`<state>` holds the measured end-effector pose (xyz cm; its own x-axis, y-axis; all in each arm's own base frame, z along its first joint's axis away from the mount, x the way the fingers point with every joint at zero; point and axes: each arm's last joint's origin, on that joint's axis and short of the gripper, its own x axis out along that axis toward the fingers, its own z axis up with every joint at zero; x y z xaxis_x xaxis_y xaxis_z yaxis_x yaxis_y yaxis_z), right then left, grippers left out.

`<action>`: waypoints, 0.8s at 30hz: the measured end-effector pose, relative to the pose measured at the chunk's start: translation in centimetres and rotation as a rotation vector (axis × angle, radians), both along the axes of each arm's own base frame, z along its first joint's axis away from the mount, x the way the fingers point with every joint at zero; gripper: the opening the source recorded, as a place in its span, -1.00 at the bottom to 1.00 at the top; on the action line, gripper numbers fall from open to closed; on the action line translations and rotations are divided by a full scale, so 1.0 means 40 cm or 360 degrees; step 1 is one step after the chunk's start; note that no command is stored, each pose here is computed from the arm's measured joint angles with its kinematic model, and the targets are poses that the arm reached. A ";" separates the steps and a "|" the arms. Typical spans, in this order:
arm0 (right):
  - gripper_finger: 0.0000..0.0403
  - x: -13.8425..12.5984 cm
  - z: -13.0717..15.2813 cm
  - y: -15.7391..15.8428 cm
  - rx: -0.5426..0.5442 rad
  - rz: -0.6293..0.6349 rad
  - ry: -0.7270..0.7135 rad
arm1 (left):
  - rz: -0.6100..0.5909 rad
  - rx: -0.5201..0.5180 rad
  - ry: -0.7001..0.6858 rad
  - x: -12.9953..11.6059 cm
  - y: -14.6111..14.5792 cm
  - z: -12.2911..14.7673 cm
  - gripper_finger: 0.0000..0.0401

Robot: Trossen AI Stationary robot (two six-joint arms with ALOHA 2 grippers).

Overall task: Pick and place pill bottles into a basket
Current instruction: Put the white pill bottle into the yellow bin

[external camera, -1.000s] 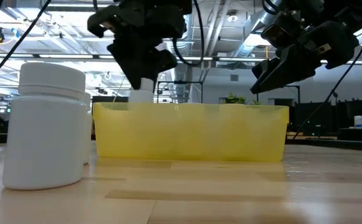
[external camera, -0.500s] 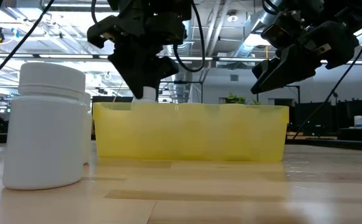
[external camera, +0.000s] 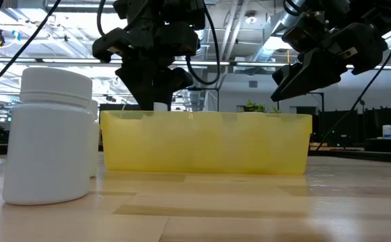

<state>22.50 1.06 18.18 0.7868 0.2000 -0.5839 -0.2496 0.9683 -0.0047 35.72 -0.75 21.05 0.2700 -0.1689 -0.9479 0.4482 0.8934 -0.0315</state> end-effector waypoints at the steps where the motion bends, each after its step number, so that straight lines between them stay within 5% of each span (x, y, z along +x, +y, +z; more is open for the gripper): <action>1: -0.38 0.000 0.000 0.000 0.0000 0.0000 0.0000 | -0.0005 0.0003 -0.0003 0.000 0.002 0.000 -0.20; 24: -0.38 0.000 0.000 0.000 0.0007 -0.0010 0.0002 | -0.0093 -0.0034 -0.0001 0.010 0.020 -0.022 -0.15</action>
<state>22.50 1.05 18.18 0.7872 0.1977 -0.5842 -0.2435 0.9699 0.0002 36.12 0.04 20.16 0.2600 -0.2046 -0.9437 0.4998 0.8647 -0.0498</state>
